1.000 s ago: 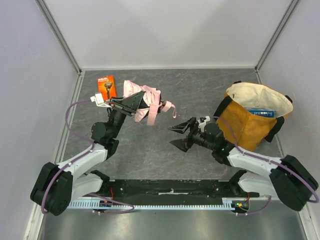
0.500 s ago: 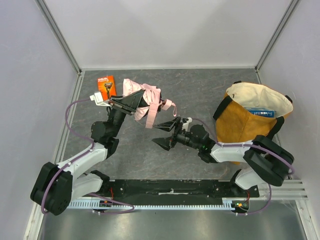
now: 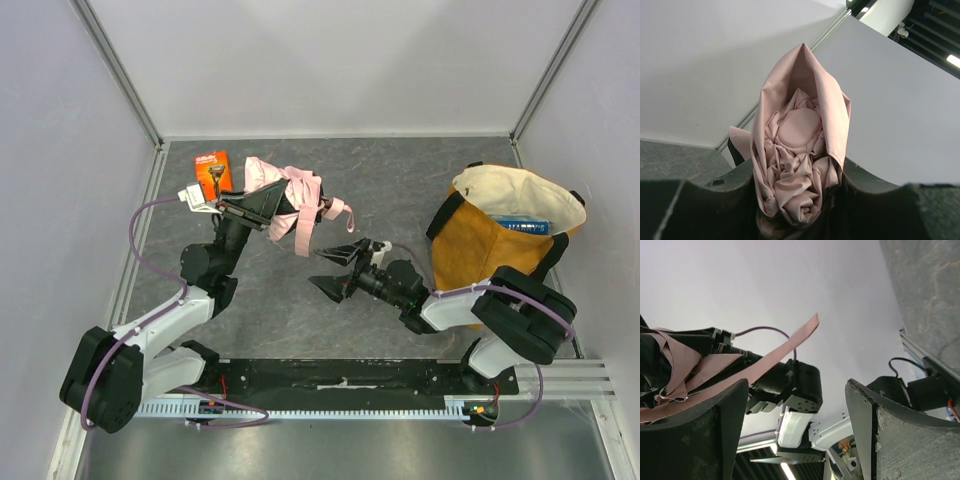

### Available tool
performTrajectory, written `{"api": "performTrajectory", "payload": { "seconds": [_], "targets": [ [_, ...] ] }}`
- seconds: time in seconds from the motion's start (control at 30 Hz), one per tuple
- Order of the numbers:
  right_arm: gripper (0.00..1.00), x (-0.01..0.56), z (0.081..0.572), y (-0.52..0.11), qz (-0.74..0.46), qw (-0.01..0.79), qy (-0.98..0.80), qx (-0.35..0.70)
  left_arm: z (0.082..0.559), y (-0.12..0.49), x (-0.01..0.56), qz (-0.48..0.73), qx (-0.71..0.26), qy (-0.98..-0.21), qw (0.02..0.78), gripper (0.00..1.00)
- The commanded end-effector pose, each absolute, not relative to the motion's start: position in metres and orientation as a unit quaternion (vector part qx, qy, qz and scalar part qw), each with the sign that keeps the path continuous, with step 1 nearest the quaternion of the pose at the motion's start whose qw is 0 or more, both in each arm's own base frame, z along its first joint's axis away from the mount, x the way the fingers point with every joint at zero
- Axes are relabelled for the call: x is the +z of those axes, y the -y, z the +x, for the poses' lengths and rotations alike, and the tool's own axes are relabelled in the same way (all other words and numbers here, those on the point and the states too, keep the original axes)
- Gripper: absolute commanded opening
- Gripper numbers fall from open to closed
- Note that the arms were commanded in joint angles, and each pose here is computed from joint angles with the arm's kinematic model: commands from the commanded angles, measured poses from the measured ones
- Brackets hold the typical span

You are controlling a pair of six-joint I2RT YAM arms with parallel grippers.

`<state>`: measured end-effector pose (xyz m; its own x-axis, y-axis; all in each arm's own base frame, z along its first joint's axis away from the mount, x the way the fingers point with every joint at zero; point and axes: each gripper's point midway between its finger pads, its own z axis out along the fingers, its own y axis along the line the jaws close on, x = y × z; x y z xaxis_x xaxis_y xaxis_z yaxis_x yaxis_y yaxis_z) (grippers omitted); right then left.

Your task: Put away the umbrella

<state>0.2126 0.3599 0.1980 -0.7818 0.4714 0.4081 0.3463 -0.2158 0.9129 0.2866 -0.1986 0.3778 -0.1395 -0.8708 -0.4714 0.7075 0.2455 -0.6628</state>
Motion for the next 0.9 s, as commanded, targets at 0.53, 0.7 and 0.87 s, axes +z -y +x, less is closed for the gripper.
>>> {"api": "performTrajectory", "payload": {
  "seconds": [0.53,0.7,0.87],
  "targets": [
    [0.75,0.281,0.235,-0.386,0.42,-0.096,-0.504,0.749,0.209,0.163,0.469,-0.032,-0.665,-0.237,0.707,0.02],
    [0.47,0.271,0.238,-0.38,0.437,-0.087,-0.497,0.745,0.21,0.161,0.472,-0.046,-0.679,-0.233,0.695,0.02],
    [0.47,0.27,0.236,-0.389,0.424,-0.091,-0.497,0.752,0.215,0.158,0.474,-0.073,-0.702,-0.229,0.671,0.02]
  ]
}}
